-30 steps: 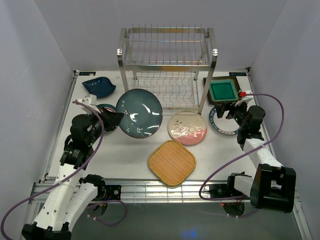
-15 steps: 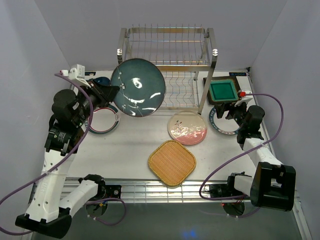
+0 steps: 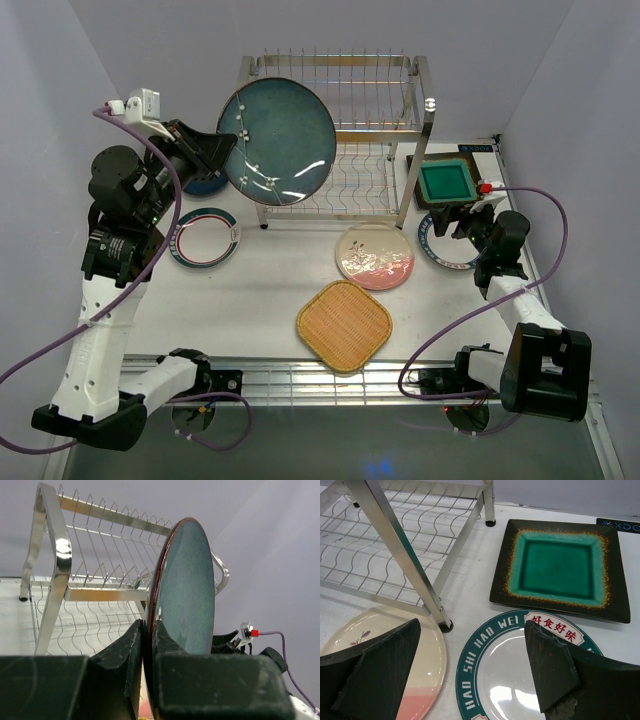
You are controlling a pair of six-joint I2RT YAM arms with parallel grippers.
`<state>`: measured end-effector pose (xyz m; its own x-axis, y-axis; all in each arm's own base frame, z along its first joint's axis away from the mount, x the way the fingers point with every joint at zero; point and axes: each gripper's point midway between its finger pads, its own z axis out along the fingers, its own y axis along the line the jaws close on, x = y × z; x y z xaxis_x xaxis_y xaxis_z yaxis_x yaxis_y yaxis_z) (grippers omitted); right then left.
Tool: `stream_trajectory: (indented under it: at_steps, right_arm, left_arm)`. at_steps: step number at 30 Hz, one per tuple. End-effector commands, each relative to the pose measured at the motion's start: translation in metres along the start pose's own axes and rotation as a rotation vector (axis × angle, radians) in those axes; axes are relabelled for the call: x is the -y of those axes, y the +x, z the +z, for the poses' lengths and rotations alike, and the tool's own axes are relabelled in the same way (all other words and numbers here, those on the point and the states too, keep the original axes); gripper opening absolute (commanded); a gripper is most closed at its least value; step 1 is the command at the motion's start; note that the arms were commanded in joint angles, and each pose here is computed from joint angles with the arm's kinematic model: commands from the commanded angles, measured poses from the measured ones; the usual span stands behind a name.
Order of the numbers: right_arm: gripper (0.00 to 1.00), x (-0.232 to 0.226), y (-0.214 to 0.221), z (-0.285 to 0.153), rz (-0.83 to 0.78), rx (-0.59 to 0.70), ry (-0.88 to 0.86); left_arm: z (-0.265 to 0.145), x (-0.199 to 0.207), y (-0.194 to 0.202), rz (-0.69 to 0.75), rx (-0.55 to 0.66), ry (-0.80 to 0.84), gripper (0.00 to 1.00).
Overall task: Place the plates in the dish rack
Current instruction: Insert the plate into the dish rack.
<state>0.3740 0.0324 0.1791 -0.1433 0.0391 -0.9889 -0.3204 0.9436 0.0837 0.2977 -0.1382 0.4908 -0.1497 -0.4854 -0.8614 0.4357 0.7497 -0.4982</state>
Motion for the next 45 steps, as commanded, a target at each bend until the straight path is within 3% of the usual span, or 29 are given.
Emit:
stream_trajectory:
  at_steps: [1,16,19,33,39,45]
  right_arm:
    - [0.9,0.004,-0.015,0.004,-0.016,0.043,0.005]
    - [0.9,0.002,-0.011,0.008,-0.003,0.027,-0.017]
    - [0.9,0.002,-0.009,0.009,-0.001,0.023,-0.019]
    - [0.9,0.001,-0.008,0.01,0.002,0.017,-0.032]
    - [0.9,0.0,-0.008,0.01,0.004,0.017,-0.038]
    - [0.9,-0.003,-0.008,0.01,0.01,0.016,-0.052]
  left_arm:
    - [-0.029,0.058,-0.092,0.031,0.316,0.16,0.0]
    - [0.029,0.035,-0.14,0.116,0.481,0.051,0.0]
    - [0.031,0.031,-0.158,0.145,0.568,0.022,0.0]
    - [0.043,0.041,-0.19,0.176,0.721,0.072,0.0]
    - [0.05,0.047,-0.201,0.26,0.797,0.097,0.0]
    - [0.058,0.035,-0.2,0.329,0.851,0.016,0.0]
